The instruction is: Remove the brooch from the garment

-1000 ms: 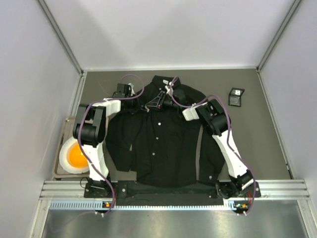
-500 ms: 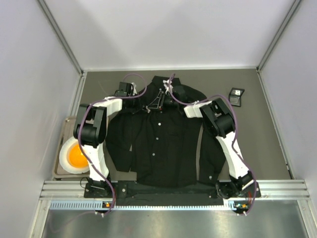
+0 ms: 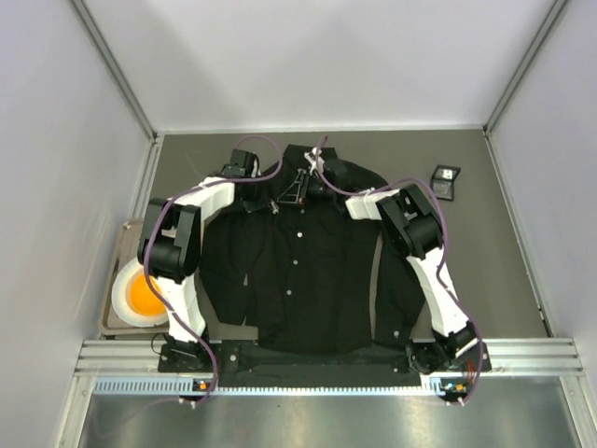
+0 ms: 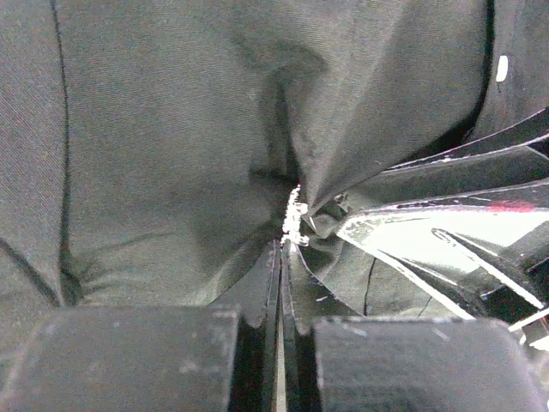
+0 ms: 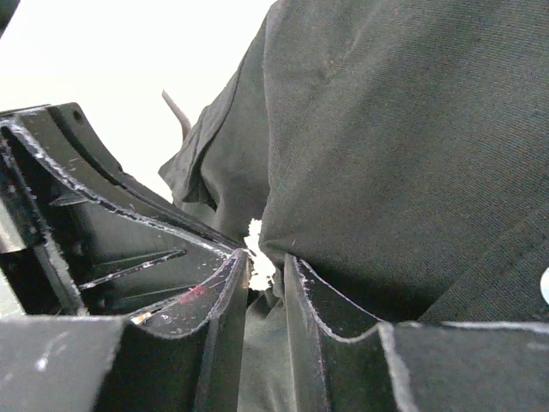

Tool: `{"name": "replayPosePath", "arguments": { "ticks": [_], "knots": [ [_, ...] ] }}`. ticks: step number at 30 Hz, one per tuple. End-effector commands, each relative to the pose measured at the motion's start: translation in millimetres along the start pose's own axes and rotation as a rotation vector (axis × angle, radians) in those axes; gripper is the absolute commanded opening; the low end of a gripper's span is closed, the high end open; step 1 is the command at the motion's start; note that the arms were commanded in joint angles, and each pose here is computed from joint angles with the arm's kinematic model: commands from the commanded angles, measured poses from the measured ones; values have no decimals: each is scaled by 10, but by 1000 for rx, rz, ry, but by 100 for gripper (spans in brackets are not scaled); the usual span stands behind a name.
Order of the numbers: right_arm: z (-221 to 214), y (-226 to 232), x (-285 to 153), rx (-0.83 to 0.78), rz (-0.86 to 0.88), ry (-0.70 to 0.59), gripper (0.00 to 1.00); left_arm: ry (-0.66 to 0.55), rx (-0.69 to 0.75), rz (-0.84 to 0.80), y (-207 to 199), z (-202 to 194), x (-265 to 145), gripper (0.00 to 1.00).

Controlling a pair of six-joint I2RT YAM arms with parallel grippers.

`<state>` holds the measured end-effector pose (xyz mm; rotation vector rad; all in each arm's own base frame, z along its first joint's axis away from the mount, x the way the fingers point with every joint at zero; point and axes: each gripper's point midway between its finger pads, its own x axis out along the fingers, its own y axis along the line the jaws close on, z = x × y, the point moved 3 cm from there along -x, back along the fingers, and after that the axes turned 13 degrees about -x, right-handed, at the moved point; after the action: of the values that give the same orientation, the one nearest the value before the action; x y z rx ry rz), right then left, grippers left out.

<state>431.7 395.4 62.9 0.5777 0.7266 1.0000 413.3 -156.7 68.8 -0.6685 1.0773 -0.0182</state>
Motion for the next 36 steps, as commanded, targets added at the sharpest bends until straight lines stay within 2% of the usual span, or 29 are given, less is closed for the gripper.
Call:
{"name": "replayPosePath", "arguments": {
  "ticks": [1, 9, 16, 19, 25, 29, 30, 36],
  "knots": [
    [368, 297, -37, -105, 75, -77, 25, -34, 95, 147, 31, 81, -180, 0],
    [354, 360, -33, -86, 124, -81, 28, -48, 108, 120, -132, 171, -224, 0],
    [310, 433, -5, -84, 149, -72, 21, -30, 131, 174, -89, 206, -215, 0],
    [256, 475, 5, -112, 161, -70, 22, -14, 123, 178, -109, 193, -197, 0],
    [236, 462, -103, -218, 103, -86, 35, 19, 94, 169, -143, 162, -148, 0],
    [179, 471, -166, -264, 97, -70, 39, 59, 85, 174, -142, 135, -130, 0],
    [141, 443, -173, -259, 98, -65, 39, 65, 82, 169, -148, 130, -135, 6],
    [98, 462, -208, -209, 134, -96, 38, 33, 61, 60, -296, 168, -227, 28]
  ]
}}
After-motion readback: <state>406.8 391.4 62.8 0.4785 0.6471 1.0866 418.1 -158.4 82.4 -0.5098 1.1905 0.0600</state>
